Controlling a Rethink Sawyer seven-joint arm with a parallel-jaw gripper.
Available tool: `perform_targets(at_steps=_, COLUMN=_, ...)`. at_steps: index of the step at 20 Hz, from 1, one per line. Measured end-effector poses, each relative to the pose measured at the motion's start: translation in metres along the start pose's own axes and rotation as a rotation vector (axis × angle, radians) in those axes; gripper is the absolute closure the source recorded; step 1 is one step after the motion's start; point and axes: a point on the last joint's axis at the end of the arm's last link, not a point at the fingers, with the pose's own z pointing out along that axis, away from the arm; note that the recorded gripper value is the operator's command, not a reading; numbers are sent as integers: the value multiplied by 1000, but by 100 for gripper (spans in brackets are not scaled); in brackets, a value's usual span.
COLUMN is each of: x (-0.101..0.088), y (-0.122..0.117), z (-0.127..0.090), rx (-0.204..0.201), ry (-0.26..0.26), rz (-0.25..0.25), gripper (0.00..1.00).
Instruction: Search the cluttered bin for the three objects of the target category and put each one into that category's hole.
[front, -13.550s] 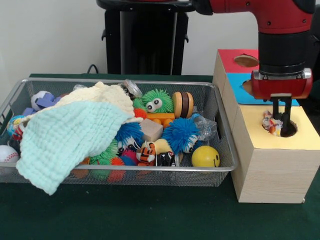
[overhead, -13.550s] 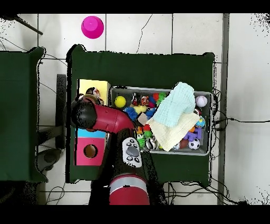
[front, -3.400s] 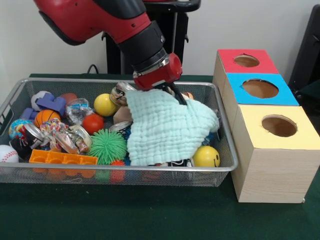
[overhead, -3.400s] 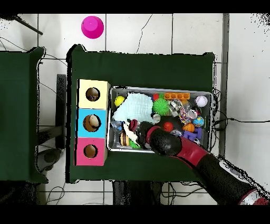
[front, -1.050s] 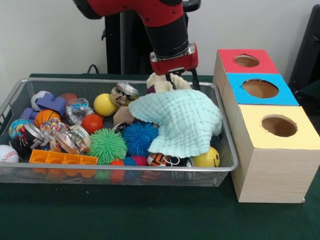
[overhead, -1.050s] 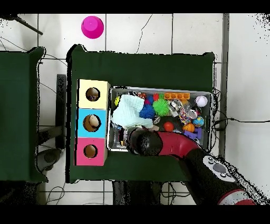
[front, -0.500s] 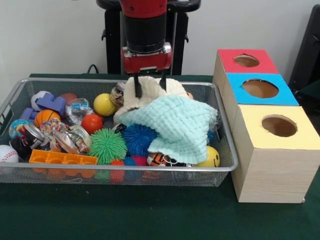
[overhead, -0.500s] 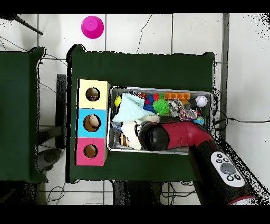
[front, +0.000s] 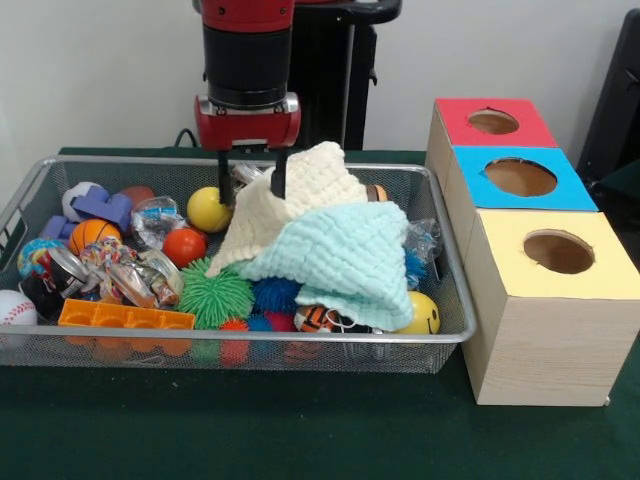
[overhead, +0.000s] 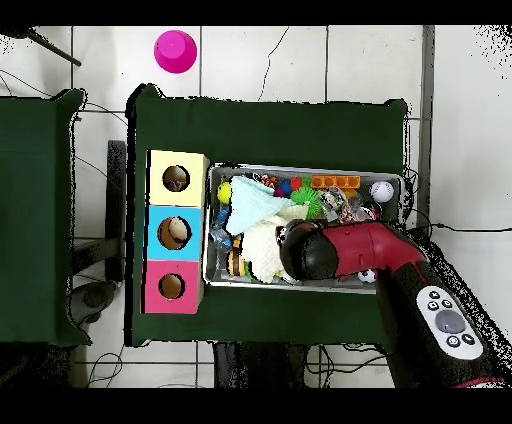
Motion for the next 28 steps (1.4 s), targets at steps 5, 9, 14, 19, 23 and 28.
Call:
perform_targets(at_steps=5, x=-5, y=-14, z=-4, rx=45, ry=0, rz=-34, gripper=0)
perform_targets(at_steps=9, x=-9, y=-24, z=-8, rx=75, ry=3, rz=-62, gripper=0)
perform_targets(at_steps=14, x=-13, y=-33, z=-11, rx=111, ry=1, rz=-108, gripper=0)
perform_targets(at_steps=19, x=-23, y=-49, z=-16, rx=156, ry=-25, rz=-172, gripper=0)
perform_targets(at_steps=23, x=-28, y=-61, z=-19, rx=178, ry=-40, rz=-217, gripper=0)
perform_targets(at_steps=28, x=-31, y=-77, z=-18, rx=209, ry=-48, rz=-257, gripper=0)
